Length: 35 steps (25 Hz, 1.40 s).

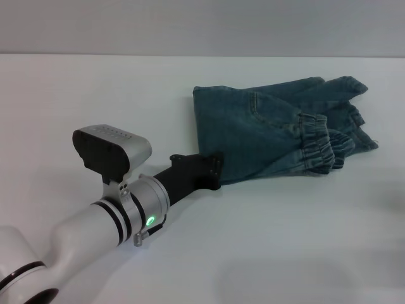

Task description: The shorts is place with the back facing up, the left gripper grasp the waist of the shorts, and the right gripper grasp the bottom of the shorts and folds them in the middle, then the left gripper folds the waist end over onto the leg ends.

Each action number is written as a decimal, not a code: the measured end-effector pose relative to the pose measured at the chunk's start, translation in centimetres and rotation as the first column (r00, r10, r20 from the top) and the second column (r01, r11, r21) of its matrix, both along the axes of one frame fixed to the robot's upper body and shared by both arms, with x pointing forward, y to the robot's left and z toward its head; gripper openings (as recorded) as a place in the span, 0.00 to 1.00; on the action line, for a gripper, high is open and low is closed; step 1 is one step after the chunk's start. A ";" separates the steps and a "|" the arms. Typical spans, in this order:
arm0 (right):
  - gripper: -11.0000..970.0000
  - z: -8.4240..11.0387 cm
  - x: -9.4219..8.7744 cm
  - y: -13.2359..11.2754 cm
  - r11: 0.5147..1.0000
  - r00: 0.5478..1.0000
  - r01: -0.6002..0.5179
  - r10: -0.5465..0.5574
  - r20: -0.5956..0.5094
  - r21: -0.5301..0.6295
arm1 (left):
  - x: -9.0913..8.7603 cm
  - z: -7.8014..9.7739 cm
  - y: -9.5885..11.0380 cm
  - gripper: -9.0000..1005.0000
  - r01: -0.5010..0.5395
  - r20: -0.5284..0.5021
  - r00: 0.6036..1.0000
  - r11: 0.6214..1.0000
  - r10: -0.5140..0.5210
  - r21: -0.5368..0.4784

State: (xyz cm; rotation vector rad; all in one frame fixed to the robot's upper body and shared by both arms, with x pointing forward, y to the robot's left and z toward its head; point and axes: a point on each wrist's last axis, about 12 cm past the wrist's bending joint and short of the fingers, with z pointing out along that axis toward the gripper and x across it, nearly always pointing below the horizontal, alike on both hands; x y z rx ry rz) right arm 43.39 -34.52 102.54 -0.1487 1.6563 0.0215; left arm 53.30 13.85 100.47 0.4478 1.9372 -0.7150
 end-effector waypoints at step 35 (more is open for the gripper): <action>0.16 -0.5 -1.5 0.9 0.999 0.999 -0.035 0.035 0.000 0.020 | 0.7 1.1 -0.3 0.04 -0.003 0.008 1.000 0.997 0.004 -0.072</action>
